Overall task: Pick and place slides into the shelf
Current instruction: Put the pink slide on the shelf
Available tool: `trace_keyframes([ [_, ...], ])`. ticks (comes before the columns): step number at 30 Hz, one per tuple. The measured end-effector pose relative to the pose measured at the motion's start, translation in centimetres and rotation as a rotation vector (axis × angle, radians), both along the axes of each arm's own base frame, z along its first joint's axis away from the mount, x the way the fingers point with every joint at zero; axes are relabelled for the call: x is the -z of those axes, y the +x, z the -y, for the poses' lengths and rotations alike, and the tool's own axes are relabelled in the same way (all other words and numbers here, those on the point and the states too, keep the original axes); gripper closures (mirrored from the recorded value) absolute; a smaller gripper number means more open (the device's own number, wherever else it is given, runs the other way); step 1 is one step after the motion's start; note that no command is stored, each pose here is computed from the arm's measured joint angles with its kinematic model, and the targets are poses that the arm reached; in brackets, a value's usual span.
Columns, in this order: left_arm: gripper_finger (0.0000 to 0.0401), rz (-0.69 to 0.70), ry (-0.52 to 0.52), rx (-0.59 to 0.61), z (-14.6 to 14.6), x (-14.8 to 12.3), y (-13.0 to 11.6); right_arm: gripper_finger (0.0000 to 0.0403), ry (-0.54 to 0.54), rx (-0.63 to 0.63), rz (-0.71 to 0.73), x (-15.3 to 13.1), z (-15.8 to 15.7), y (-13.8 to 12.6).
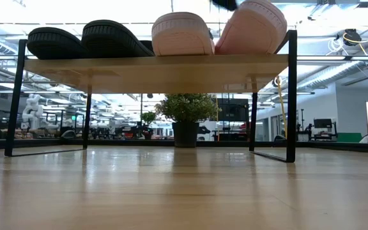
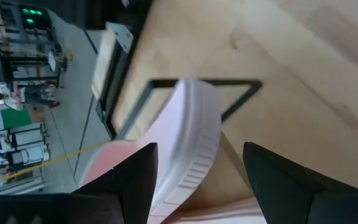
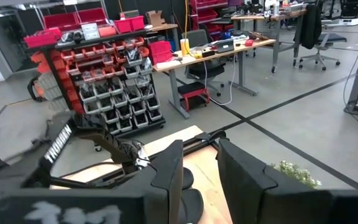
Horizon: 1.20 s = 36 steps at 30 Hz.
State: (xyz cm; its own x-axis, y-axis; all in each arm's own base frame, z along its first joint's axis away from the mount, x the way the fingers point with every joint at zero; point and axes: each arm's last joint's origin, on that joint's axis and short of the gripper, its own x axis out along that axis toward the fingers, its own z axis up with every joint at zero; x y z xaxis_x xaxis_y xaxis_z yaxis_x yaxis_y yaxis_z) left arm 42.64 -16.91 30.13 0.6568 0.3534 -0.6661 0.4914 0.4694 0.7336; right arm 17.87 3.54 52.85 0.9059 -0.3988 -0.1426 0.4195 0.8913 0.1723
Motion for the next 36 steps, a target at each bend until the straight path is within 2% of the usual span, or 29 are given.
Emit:
trace_keyframes([
  [8,0.0158,-0.033,0.103,0.023,0.5,2.5,1.3,0.0314,-0.004,-0.004,0.034,-0.4,-0.1,0.2],
  [13,0.0173,-0.014,0.134,-0.008,0.3,2.5,1.4,0.0314,-0.005,-0.004,0.033,-0.3,-0.1,0.3],
  [16,0.0219,-0.010,0.127,-0.008,0.4,2.5,1.4,0.0314,-0.008,-0.005,0.030,-0.3,-0.2,0.5],
  [23,0.0360,-0.001,0.072,-0.006,0.5,2.4,1.4,0.0314,-0.009,-0.005,0.027,-0.2,-0.2,0.6],
  [36,0.0363,0.147,0.018,-0.077,0.8,1.4,1.9,0.0314,-0.012,-0.005,0.025,-0.2,-0.2,0.6],
])
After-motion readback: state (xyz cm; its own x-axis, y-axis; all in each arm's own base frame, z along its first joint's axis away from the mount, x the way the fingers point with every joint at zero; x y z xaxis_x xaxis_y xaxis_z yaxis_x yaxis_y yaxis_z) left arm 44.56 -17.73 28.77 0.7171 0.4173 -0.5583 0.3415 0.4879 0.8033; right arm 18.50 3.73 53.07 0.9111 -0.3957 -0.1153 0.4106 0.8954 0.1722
